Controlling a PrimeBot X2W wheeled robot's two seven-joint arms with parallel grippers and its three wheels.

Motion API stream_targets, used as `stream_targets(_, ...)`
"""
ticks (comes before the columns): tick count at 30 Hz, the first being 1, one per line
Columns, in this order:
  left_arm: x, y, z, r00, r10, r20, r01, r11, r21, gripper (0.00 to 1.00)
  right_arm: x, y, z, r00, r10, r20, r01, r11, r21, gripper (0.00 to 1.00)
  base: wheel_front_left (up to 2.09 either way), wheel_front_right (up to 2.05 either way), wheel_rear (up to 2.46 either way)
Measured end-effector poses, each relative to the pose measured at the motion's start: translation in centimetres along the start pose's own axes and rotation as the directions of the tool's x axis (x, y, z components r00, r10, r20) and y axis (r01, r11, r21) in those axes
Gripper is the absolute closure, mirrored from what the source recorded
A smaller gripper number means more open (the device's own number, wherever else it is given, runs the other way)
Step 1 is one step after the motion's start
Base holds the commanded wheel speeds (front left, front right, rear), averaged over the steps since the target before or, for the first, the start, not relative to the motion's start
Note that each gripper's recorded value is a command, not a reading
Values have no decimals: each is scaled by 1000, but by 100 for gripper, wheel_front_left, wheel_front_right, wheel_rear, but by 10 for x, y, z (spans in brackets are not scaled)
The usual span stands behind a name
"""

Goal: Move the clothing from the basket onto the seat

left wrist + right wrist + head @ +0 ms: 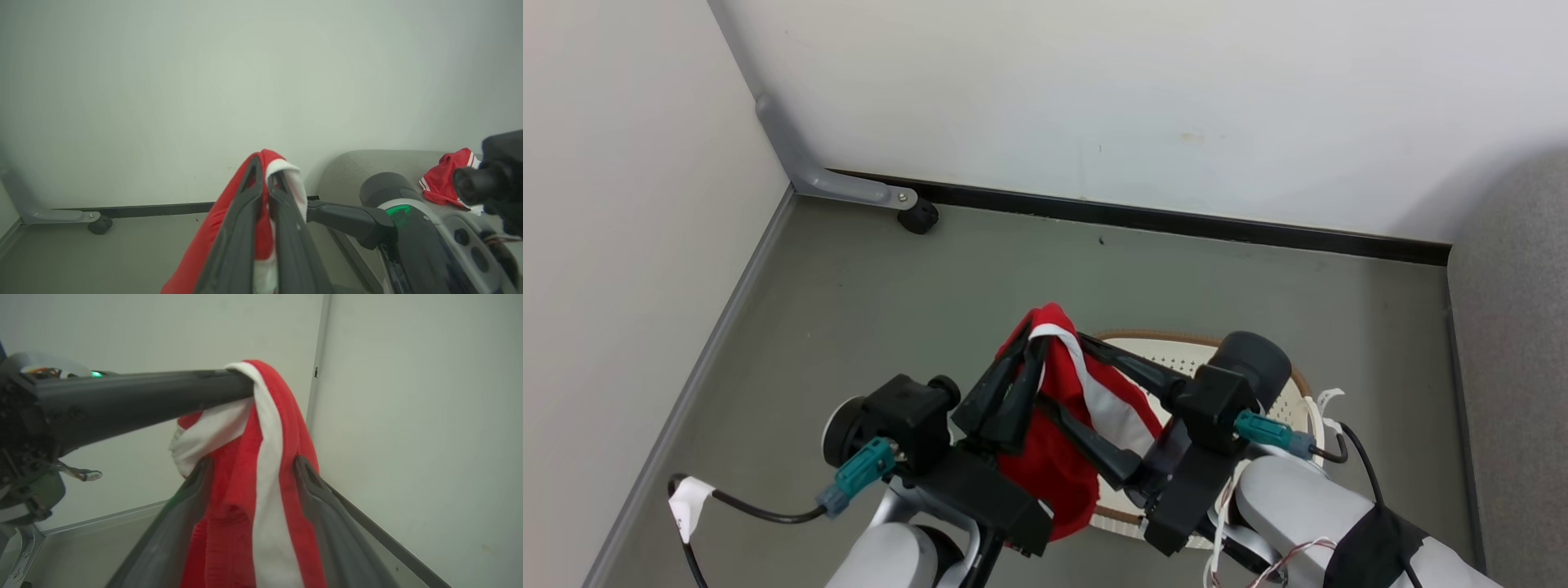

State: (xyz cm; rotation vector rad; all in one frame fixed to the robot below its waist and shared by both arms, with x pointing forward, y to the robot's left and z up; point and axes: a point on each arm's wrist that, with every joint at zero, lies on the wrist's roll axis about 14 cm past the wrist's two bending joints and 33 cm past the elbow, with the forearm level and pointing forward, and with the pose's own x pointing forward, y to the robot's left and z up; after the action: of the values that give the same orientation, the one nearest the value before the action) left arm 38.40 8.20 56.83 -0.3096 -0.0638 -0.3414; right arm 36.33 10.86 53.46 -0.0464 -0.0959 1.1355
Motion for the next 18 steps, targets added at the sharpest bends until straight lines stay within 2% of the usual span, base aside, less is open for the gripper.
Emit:
stream_targets(12,1,-25,0,996,-86,-9,86,996,-20,100,1,-3,-2,1000,20,-18,-20,1000,5,0,0,0,0)
stream_targets(13,1,-26,0,996,-89,-12,89,996,-23,100,1,-3,-3,1000,20,-20,-20,1000,7,13,0,0,0)
stream_targets(14,1,-27,0,996,-92,-11,91,996,-24,100,1,-3,-3,1000,20,-22,-20,1000,9,51,0,0,0)
stream_targets(15,2,-27,1,996,-93,-10,93,995,-24,100,1,-4,-3,1000,20,-22,-19,1000,9,64,0,0,0)
stream_targets(16,2,-27,1,996,-94,-9,94,995,-25,100,1,-4,-3,1000,18,-23,-18,1000,9,97,0,0,0)
stream_targets(18,2,-28,1,995,-95,-13,95,995,-26,100,2,-6,-3,1000,15,-23,-14,1000,14,100,0,0,0)
